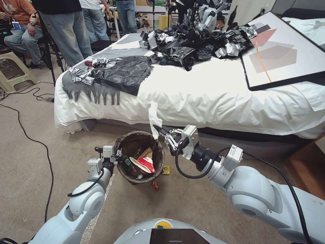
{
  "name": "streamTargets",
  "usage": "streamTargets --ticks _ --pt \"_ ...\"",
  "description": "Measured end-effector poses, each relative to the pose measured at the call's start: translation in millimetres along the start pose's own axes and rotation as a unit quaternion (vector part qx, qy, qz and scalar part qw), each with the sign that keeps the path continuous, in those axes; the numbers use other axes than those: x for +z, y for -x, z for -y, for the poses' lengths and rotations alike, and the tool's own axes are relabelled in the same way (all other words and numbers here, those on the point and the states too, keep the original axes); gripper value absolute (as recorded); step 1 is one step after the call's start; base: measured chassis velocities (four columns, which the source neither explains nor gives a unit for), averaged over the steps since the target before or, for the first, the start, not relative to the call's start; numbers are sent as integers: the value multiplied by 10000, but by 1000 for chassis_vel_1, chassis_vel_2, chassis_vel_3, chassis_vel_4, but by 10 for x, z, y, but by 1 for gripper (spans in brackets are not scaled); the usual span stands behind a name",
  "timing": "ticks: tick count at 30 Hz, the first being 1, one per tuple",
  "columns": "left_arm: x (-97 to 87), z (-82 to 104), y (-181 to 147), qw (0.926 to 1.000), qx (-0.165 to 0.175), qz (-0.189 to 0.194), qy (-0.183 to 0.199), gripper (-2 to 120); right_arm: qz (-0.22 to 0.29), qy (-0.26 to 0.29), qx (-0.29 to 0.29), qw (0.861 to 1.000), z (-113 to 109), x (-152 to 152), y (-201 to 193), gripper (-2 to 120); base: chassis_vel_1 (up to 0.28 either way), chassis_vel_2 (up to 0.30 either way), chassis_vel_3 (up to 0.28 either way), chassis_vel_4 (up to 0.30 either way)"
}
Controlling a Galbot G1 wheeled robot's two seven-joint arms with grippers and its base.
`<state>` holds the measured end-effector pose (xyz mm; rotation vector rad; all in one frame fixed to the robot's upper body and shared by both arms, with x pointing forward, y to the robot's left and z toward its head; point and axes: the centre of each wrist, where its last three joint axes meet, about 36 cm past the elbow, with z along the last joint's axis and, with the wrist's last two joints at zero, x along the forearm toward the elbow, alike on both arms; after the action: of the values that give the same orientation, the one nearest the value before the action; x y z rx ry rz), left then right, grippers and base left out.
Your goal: Pick up the trash bin, then pick up the garbage from the floor and place it into the trash bin.
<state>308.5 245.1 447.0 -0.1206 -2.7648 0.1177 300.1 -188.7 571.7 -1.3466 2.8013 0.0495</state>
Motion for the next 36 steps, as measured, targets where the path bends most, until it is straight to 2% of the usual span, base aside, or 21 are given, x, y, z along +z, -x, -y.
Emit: streamTargets --ticks 12,35,36 --pt "-61 31 -41 9999 89 35 -80 5 -326 -118 -432 9985 -13 107 199 0 0 0 0 0" --pt "-114 46 -83 9998 118 84 -129 5 -919 -148 -356 9950 -37 519 236 -3 0 0 0 0" --pt "-114 50 -84 9998 122 85 -141 5 -975 -156 -306 9946 -35 550 243 1 0 0 0 0"
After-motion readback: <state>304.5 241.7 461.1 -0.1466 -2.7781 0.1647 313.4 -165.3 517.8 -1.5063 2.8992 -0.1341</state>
